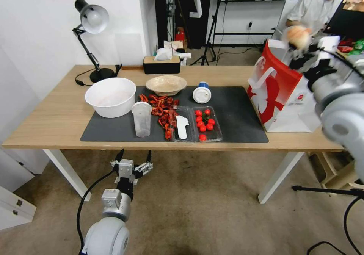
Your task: Pick up the trash from the table and place it into the takeout bag.
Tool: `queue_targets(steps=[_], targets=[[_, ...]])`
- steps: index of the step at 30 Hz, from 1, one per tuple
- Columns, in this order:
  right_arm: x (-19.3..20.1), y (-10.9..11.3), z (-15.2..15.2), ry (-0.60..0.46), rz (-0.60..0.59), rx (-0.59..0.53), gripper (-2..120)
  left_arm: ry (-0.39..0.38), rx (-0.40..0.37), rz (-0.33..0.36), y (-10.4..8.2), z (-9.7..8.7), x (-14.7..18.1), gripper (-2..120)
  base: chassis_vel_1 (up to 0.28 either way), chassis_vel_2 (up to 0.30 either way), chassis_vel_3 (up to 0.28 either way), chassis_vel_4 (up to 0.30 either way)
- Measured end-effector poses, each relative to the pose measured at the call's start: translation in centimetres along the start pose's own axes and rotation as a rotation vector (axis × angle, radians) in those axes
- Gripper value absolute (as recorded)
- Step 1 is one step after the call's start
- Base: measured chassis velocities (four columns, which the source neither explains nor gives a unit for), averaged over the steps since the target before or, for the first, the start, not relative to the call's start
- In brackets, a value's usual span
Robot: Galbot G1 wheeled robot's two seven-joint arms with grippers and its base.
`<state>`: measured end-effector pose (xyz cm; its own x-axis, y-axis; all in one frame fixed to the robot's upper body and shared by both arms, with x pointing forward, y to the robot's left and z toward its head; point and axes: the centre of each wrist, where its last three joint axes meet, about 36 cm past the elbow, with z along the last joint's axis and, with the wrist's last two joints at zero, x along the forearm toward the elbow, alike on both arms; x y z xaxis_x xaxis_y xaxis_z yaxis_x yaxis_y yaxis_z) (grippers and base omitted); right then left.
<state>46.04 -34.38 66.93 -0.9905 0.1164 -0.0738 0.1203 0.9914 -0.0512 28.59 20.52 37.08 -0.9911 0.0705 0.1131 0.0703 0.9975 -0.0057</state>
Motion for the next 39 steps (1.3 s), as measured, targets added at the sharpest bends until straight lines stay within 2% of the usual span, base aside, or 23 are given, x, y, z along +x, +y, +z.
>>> queue_targets(steps=[10,13,15,17,18,21,22,25,26,29,30,33,34,36,39], targets=[[-3.7,-2.7,2.0,0.072,0.127,-0.021,7,0.003,-0.003,0.014,-0.6,0.2,-0.1,100,0.000,0.000,0.000,0.000],[-4.0,-2.9,2.5,0.091,0.130,-0.027,18,0.005,-0.001,0.020,-0.9,0.3,-0.1,100,0.000,0.000,0.000,0.000],[-4.0,-2.8,2.6,0.093,0.128,-0.028,22,0.007,0.000,0.022,-0.9,0.3,0.0,100,0.000,0.000,0.000,0.000],[-4.0,-2.6,2.8,0.097,0.123,-0.031,32,0.011,0.001,0.024,-1.1,0.5,0.0,100,0.000,0.000,0.000,0.000],[-4.0,-2.6,2.8,0.097,0.123,-0.031,32,0.011,0.001,0.024,-1.1,0.5,0.0,100,0.000,0.000,0.000,0.000],[-4.1,-2.3,3.0,0.102,0.122,-0.035,47,0.003,0.007,0.021,-1.2,0.6,-0.2,100,0.000,0.000,0.000,0.000],[-4.1,-2.3,3.0,0.102,0.122,-0.035,47,0.003,0.007,0.021,-1.2,0.6,-0.2,100,0.000,0.000,0.000,0.000],[-4.2,-2.0,3.4,0.114,0.131,-0.041,63,-0.003,0.008,0.019,-1.1,0.5,-0.3,100,0.000,0.000,0.000,0.000],[-4.2,-2.0,3.4,0.114,0.131,-0.041,63,-0.003,0.008,0.019,-1.1,0.5,-0.3,100,0.000,0.000,0.000,0.000],[-4.2,-1.8,3.7,0.130,0.131,-0.040,78,-0.005,0.006,0.018,-0.9,0.5,-0.3,100,0.000,0.000,0.000,0.000],[-4.2,-1.8,3.7,0.130,0.131,-0.040,78,-0.005,0.006,0.018,-0.9,0.5,-0.3,100,0.000,0.000,0.000,0.000],[-4.2,-1.7,3.8,0.138,0.127,-0.044,91,-0.004,0.007,0.018,-0.9,0.5,-0.4,100,0.000,0.000,0.000,0.000],[-4.2,-1.7,3.8,0.138,0.127,-0.044,91,-0.004,0.007,0.018,-0.9,0.5,-0.4,100,0.000,0.000,0.000,0.000],[-4.3,-1.5,4.0,0.147,0.125,-0.048,98,-0.003,0.008,0.019,-0.9,0.6,-0.4,100,0.000,0.000,0.000,0.000],[-4.3,-1.3,4.2,0.155,0.120,-0.047,100,-0.004,0.008,0.018,-0.9,0.6,-0.5,100,0.000,0.000,0.000,0.000]])
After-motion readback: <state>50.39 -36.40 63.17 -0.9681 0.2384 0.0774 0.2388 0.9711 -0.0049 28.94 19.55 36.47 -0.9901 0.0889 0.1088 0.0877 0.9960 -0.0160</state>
